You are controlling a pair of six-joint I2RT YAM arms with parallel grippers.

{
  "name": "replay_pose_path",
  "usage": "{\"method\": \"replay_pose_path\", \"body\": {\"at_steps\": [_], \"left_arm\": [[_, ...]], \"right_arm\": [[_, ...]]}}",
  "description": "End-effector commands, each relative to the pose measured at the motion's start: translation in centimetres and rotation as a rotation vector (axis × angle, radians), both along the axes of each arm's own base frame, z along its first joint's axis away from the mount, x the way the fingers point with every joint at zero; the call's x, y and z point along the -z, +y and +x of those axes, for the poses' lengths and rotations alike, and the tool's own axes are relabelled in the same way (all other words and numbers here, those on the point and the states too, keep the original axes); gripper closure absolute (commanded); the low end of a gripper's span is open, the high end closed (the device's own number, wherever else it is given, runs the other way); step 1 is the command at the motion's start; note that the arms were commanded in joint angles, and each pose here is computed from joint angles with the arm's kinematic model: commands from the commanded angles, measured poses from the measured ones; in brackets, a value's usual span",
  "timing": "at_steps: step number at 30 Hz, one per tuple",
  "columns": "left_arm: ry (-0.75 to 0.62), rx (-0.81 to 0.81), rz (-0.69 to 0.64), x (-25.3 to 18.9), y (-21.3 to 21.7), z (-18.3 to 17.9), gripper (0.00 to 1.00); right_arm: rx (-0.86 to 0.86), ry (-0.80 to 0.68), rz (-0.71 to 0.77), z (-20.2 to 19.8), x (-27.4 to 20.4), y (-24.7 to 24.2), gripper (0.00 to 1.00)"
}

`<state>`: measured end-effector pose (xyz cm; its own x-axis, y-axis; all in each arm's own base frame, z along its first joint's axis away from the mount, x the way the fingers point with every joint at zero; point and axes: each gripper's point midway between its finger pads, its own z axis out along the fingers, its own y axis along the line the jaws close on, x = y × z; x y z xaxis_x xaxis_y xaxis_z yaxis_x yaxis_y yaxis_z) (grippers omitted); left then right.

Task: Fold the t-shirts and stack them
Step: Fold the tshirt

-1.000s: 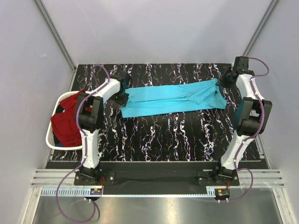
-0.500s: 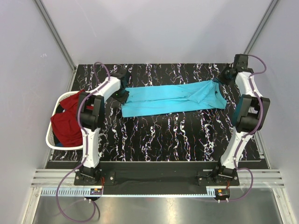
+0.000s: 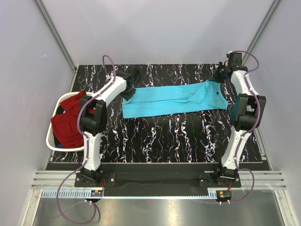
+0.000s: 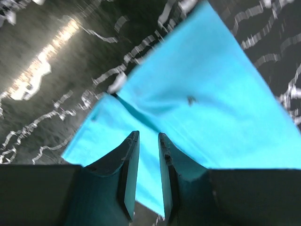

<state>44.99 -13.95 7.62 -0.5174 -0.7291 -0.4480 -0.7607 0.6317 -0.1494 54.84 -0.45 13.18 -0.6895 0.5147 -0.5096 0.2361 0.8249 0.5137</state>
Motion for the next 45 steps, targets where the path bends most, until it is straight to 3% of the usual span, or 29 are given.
{"method": "replay_pose_path", "body": {"at_steps": [1, 14, 33, 38, 39, 42, 45], "left_arm": [[-0.048, 0.047, 0.025, -1.2, -0.4, 0.5, 0.72], [0.016, 0.047, 0.047, 2.0, -0.4, 0.2, 0.72], [0.104, 0.031, 0.070, 5.4, 0.3, -1.7, 0.73], [0.100, 0.027, 0.085, 5.2, 0.7, -1.8, 0.73], [0.100, 0.029, 0.090, 5.2, 0.7, -1.8, 0.73], [0.103, 0.024, 0.102, 5.2, 1.1, -2.2, 0.73], [0.108, 0.017, 0.113, 5.3, 1.6, -2.6, 0.73]], "right_arm": [[-0.074, -0.080, -0.031, 1.7, -1.5, 0.4, 0.99], [-0.201, -0.087, -0.069, 2.9, 0.8, 1.6, 0.99], [-0.233, -0.103, -0.139, 5.0, 2.1, 2.6, 0.96], [-0.131, -0.037, -0.189, 4.7, 2.6, 0.8, 0.82], [-0.100, -0.040, -0.204, 4.9, 1.7, 0.4, 0.69], [0.018, -0.008, -0.201, 4.1, -0.1, -0.6, 0.49], [0.093, 0.011, -0.149, 2.7, -1.7, -0.4, 0.45]]}}
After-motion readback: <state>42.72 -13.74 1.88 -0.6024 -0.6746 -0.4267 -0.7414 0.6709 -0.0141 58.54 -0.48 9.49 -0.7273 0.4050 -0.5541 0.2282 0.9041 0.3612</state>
